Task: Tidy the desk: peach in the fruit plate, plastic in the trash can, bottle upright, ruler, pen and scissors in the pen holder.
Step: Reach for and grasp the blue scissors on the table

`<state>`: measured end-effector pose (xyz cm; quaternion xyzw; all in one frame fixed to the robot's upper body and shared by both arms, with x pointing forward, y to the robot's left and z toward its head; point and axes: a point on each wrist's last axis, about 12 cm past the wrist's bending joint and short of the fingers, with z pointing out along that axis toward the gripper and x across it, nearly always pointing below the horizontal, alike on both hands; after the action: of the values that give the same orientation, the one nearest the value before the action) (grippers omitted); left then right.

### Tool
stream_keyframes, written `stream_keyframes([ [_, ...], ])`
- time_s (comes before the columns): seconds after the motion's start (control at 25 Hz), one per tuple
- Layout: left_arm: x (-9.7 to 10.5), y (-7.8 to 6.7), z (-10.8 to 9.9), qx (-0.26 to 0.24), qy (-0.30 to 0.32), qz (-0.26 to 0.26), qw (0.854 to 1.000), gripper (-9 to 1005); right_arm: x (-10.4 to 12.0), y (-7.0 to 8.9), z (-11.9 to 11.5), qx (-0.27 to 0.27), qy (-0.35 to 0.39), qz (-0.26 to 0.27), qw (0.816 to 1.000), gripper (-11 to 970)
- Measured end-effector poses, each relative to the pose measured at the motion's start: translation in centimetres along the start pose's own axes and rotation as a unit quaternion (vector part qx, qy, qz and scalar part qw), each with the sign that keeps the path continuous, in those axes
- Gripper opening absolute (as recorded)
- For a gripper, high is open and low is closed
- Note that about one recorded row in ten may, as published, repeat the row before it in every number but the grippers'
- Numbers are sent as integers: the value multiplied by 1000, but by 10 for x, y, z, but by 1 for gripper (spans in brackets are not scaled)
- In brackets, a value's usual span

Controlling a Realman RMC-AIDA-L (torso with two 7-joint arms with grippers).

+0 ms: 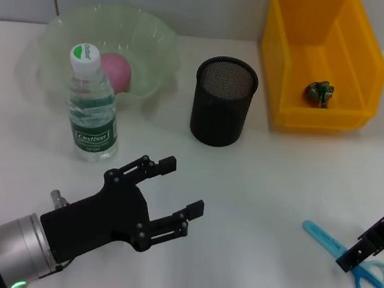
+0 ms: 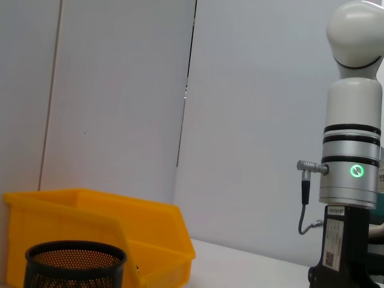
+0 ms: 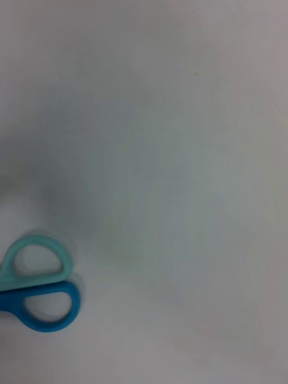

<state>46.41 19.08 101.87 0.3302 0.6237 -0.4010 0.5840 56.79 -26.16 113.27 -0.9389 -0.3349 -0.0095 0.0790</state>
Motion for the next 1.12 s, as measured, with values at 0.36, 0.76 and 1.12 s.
stream_keyframes([
  [0.36, 0, -1, 2, 5, 0, 1, 1000, 797, 1, 0, 3, 2, -7, -2, 1000, 782],
  [0.76, -1, 0, 3, 7, 1, 2, 1000, 797, 8, 1, 3, -8, -11, -2, 1000, 779],
  [1.12, 0, -1, 3, 10, 4, 3, 1000, 797, 10, -2, 6, -16, -18, -1, 1000, 777],
])
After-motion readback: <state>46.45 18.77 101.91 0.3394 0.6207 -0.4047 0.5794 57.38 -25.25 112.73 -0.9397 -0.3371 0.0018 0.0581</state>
